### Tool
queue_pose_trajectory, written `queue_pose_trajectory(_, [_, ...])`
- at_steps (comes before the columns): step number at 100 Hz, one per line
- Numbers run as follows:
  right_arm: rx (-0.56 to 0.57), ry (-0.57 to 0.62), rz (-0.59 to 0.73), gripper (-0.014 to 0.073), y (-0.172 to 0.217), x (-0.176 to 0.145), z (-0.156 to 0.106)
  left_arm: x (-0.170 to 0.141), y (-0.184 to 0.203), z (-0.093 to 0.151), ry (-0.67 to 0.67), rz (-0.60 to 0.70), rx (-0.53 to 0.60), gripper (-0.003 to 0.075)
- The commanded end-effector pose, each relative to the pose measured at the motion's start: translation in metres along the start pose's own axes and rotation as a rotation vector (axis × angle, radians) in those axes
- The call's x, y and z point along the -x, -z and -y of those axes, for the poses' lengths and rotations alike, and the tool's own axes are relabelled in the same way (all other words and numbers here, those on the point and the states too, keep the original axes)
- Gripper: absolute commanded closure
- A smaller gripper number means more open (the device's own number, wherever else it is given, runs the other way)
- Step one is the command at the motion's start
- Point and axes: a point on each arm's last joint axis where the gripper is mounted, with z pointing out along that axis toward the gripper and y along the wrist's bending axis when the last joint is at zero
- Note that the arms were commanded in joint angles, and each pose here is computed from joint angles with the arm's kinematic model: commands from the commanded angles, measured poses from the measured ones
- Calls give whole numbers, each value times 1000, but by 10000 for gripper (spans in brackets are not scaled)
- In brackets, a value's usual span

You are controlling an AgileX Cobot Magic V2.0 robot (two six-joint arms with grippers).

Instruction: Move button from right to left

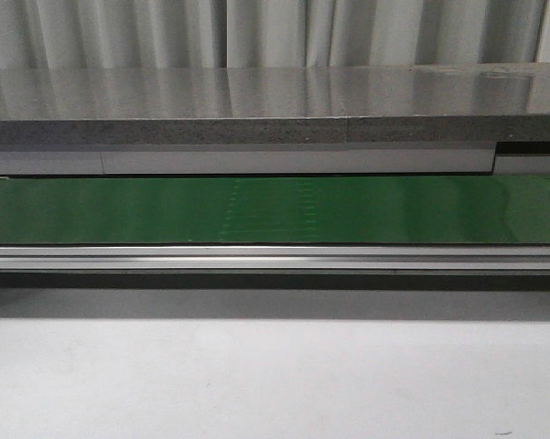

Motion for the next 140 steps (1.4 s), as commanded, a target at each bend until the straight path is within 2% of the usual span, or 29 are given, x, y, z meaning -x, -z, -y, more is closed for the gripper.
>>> queue_pose_trajectory(1, [-1, 8, 101, 663, 4, 15, 0, -4, 2, 1, 14, 81, -6, 715])
queue_pose_trajectory(39, [-4, 15, 108, 663, 4, 16, 1, -4, 2, 1, 14, 81, -6, 715])
queue_pose_trajectory(54, [-21, 52, 204, 663, 7, 13, 1, -4, 2, 1, 14, 81, -6, 715])
queue_pose_trajectory(73, [-20, 60, 362, 663, 9, -11, 0, -4, 2, 1, 14, 81, -6, 715])
queue_pose_trajectory(103, [-24, 59, 448, 663, 15, -48, -1, -4, 2, 1, 14, 81, -6, 715])
queue_pose_trajectory(140, [-21, 60, 394, 663, 1, -69, -2, -4, 2, 1, 14, 79, -6, 715])
